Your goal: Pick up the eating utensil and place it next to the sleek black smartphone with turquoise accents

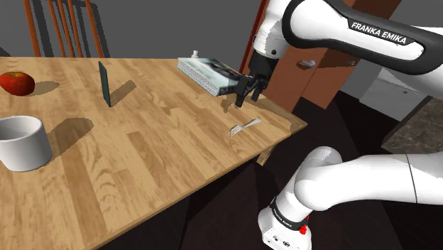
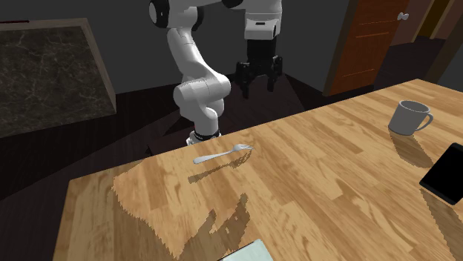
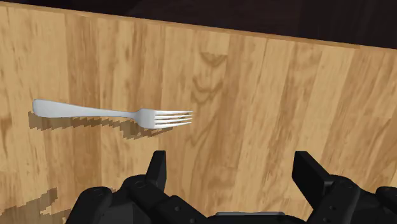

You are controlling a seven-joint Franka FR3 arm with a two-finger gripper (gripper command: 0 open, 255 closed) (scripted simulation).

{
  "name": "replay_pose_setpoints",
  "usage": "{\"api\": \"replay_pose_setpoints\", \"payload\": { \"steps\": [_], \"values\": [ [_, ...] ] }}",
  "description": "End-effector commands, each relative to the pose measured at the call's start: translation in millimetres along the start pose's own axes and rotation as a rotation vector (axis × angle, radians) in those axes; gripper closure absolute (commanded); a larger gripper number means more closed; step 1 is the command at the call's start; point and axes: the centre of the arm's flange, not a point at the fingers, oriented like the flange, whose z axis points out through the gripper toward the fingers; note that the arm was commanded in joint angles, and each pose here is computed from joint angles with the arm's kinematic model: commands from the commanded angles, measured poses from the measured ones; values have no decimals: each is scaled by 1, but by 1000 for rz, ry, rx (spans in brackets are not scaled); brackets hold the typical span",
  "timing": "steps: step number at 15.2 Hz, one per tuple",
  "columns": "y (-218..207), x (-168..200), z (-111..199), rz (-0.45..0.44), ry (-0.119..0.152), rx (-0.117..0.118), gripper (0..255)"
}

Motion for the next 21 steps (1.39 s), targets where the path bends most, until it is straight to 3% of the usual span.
{"api": "replay_pose_setpoints", "payload": {
  "steps": [1, 7, 14, 21],
  "values": [
    [0, 0, 0, 0, 0, 0, 0],
    [52, -21, 60, -521, 61, -3, 0],
    [112, -6, 127, -1099, 130, -5, 0],
    [110, -2, 163, -1099, 130, -5, 0]
  ]
}}
